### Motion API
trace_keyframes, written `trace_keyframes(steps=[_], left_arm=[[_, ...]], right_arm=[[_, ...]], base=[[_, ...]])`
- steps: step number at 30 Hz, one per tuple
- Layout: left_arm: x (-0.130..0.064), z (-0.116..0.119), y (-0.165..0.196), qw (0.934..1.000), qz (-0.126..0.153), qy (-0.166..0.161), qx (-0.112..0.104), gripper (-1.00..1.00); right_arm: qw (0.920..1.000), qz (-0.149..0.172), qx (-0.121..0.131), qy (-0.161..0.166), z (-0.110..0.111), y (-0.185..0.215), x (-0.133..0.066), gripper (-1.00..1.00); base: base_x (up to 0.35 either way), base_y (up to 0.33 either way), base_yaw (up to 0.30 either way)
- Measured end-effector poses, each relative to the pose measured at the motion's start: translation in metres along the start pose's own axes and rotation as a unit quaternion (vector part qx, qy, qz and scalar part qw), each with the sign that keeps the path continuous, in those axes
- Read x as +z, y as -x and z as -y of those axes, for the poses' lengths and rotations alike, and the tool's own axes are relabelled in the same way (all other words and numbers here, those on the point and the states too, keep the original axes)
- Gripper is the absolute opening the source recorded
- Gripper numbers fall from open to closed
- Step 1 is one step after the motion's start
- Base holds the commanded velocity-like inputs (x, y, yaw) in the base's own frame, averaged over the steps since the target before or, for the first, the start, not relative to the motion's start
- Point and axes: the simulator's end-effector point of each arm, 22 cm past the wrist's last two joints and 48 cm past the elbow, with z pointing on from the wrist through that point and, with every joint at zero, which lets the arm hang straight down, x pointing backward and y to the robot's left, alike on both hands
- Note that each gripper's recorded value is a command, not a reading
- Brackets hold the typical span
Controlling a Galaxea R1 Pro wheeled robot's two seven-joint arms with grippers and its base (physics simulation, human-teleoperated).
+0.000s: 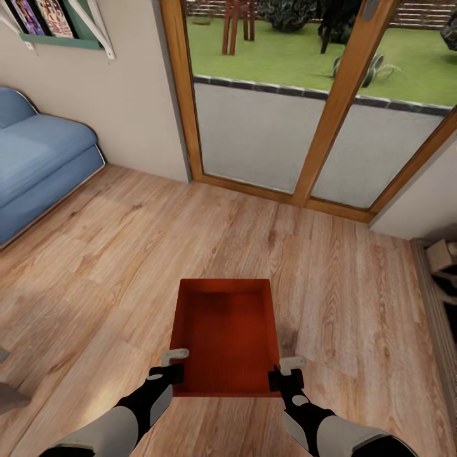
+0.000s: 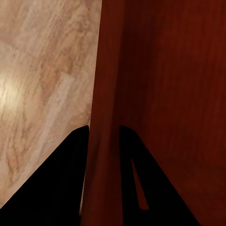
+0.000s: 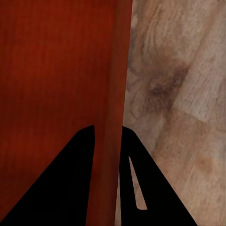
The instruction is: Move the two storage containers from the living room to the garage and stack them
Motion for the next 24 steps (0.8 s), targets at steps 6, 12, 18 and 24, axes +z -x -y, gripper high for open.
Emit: trace_keyframes(steps=[6,12,18,24], left_arm=[[-0.010,-0.001,0.004,1.0000,0.000,0.000,0.000,-1.00],[-0.020,-0.001,0.007,1.0000,-0.001,0.000,0.000,-1.00],[-0.030,-0.002,0.010,1.0000,-0.001,-0.001,0.000,-1.00],[-0.039,-0.002,0.013,1.0000,-0.001,-0.002,0.000,-1.00]], right_arm=[[1.0000,0.000,0.000,0.000,0.000,0.006,-0.009,-1.00],[1.0000,0.000,0.000,0.000,0.001,0.011,-0.018,-1.00],[1.0000,-0.001,0.000,0.000,0.002,0.015,-0.027,-1.00],[1.0000,0.000,0.000,0.000,0.003,0.021,-0.036,-1.00]], base=[[0.000,0.000,0.000],[0.000,0.000,0.000],[0.000,0.000,0.000],[0.000,0.000,0.000]])
